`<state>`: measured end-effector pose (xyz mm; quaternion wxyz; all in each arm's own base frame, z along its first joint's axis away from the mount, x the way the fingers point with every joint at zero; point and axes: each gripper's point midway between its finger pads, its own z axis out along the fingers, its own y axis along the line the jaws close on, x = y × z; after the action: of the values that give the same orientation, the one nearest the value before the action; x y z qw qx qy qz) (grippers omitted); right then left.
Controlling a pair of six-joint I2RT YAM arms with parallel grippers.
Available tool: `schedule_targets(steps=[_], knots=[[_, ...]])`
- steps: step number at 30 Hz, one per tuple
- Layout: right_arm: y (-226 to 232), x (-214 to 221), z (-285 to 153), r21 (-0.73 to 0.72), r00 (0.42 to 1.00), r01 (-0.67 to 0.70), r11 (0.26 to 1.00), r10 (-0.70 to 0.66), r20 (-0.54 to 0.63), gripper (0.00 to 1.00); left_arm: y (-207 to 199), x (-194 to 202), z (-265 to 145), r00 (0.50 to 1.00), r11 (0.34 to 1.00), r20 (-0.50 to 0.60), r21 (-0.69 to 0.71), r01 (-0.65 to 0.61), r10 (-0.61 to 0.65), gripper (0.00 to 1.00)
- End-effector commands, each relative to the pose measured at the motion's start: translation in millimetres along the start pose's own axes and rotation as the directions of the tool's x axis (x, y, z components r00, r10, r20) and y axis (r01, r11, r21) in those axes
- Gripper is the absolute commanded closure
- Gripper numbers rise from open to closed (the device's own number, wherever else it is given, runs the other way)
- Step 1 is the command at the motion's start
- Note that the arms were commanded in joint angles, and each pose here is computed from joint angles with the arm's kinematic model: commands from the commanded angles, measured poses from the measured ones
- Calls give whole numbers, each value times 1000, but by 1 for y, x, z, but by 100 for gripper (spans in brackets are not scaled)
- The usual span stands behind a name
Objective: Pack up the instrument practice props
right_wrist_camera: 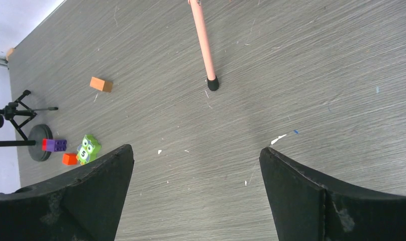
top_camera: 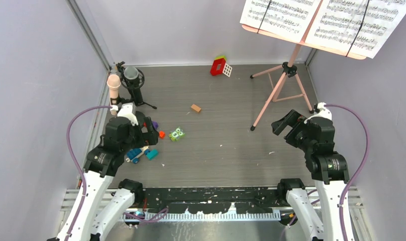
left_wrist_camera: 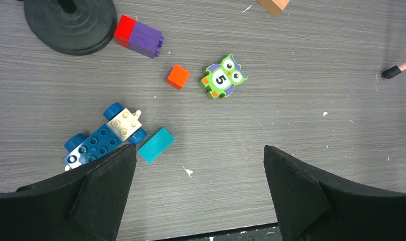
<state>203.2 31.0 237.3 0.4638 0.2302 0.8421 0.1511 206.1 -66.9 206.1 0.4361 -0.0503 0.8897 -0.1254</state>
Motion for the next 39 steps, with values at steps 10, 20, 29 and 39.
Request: schedule_targets(steps=[10, 20, 29, 39], knots=[[4, -5, 8, 6, 1000, -21, 1000, 21, -9, 0, -1, -5, 13, 998, 998, -60, -54, 14, -17, 0], [-1, -25, 33, 74, 998, -46, 996, 43, 39, 0, -4, -4, 10, 999, 999, -54, -51, 6, -9, 0], [14, -103, 64, 59, 941, -33, 998, 11, 337, 0, -10, 1, 15, 996, 1000, -85, -25, -14, 12, 0], [27, -192, 109, 116, 793, 13, 993, -81, 604, 6, -18, -2, 1, 999, 999, -22, 25, -38, 39, 0]])
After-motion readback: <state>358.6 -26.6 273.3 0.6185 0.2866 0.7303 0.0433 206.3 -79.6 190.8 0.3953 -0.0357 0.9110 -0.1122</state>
